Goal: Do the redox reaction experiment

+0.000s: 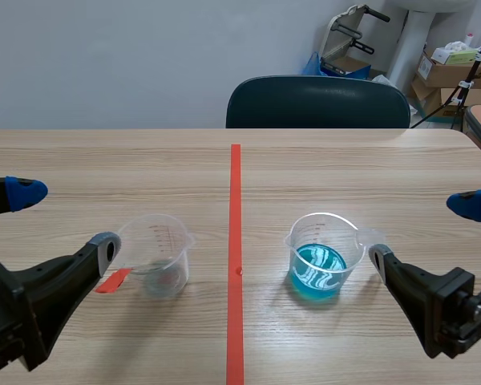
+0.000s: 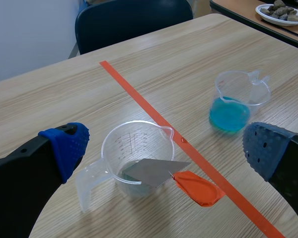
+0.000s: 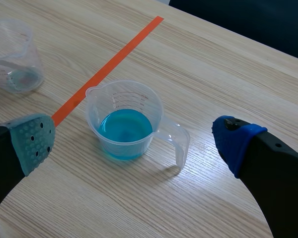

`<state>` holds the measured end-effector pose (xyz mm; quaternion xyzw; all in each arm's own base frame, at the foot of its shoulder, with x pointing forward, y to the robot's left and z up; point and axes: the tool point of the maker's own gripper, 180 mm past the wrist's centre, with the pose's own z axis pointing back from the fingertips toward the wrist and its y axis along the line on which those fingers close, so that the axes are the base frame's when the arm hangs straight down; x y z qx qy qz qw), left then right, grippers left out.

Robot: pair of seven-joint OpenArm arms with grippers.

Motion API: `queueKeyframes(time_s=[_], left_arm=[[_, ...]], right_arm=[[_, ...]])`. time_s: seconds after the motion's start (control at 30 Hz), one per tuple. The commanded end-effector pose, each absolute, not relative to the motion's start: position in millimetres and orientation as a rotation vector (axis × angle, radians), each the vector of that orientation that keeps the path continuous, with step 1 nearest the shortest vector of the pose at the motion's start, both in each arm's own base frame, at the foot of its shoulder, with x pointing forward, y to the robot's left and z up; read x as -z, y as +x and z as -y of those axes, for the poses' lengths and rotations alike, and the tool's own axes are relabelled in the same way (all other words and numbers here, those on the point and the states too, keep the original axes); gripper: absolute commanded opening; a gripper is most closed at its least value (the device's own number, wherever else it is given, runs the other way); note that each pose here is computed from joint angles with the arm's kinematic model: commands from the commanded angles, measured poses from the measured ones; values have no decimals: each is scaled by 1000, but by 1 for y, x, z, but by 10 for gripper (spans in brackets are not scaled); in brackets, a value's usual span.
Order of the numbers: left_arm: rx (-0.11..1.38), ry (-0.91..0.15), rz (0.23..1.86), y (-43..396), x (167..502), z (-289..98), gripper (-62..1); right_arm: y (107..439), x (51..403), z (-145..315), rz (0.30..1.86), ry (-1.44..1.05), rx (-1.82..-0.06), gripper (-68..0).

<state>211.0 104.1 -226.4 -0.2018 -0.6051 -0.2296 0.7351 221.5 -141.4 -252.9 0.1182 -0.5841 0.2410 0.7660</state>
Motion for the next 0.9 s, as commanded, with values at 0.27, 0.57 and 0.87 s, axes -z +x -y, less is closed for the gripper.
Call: queueKeyframes(time_s=[0.27,0.57,0.87], left_arm=[[508,-460,1362,212,216,-100,14],[508,-460,1363,212,216,-100,14],[508,-460,1362,212,216,-100,14]], right_arm=[[224,244,141,1303,263,-514,4],[225,243,141,1307,263,-514,4],[225,241,140,1315,265,-513,4]])
